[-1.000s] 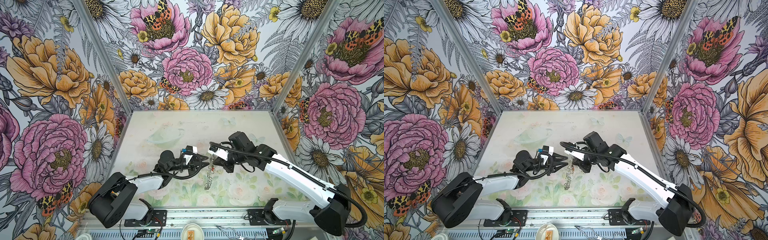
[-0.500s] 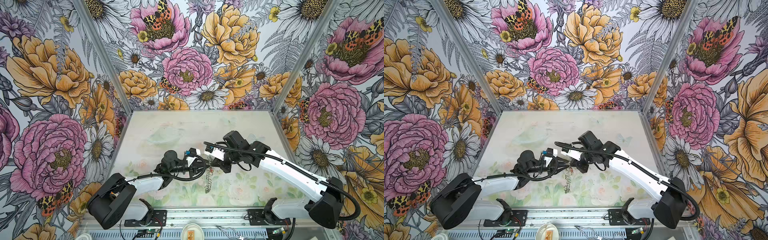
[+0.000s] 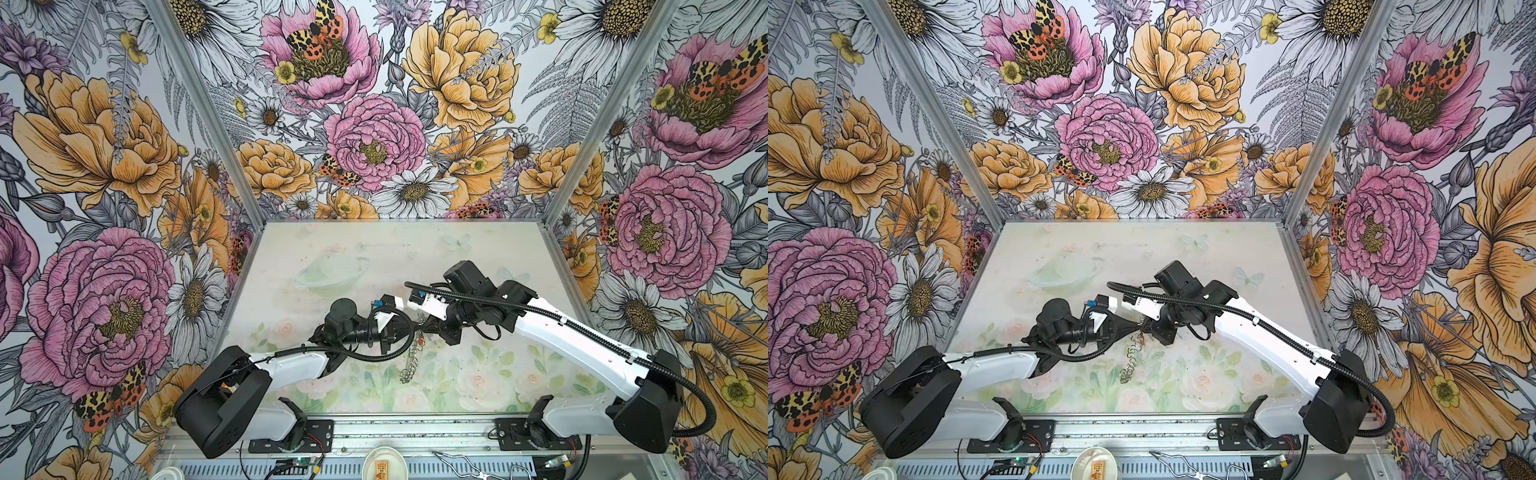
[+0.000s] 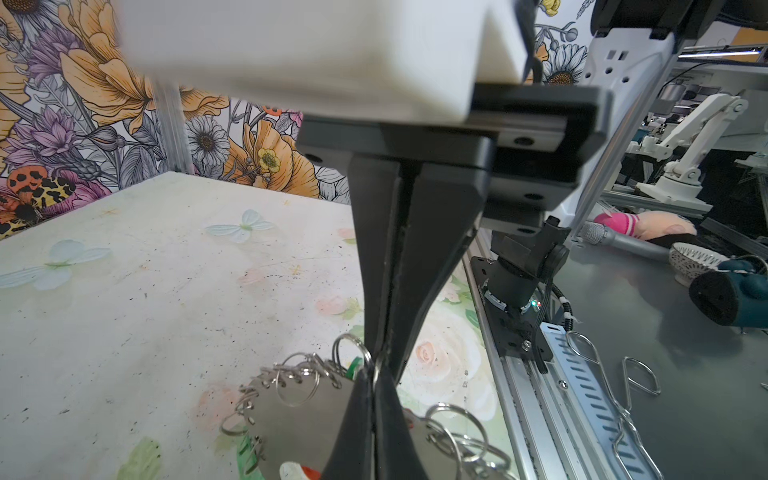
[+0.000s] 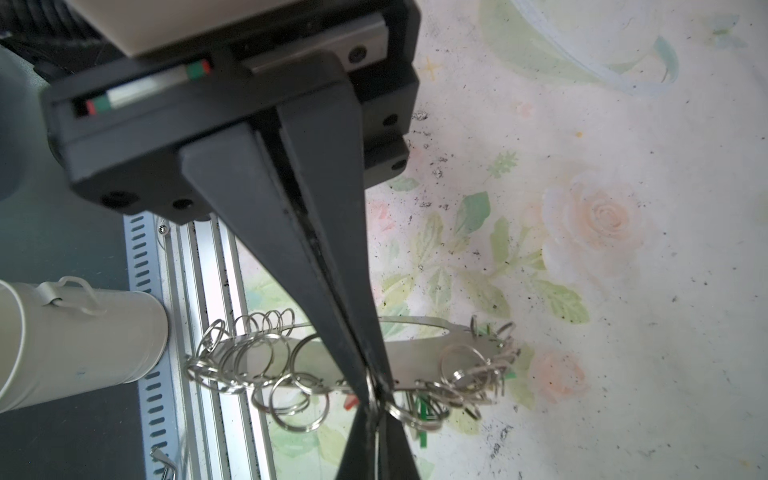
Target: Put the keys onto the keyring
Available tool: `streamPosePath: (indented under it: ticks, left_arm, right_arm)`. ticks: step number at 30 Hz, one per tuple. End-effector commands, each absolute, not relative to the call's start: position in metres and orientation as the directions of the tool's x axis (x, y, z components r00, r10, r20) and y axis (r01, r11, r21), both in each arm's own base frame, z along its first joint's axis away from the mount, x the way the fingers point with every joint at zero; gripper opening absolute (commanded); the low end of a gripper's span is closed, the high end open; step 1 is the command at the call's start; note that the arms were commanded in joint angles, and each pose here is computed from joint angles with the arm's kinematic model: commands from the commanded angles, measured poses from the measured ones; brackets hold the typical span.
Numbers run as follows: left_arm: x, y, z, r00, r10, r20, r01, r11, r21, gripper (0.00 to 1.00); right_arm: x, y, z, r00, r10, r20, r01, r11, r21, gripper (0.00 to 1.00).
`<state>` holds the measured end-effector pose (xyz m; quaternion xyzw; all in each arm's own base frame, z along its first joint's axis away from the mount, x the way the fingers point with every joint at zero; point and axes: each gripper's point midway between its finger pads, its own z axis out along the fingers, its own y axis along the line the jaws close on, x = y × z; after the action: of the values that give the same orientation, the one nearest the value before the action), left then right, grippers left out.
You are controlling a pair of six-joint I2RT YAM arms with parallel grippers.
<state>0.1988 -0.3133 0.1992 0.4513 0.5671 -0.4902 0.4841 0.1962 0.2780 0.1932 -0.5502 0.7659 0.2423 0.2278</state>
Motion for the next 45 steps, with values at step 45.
streamPosePath:
  ticks: [45]
  left_arm:
    - [0.213, -0.318, 0.247, -0.091, -0.207, -0.974, 0.983, 0.136, -0.12, 0.0]
  right_arm:
    - [0.218, 0.286, 0.213, -0.299, -0.614, -0.731, -0.924, 0.378, 0.06, 0.19]
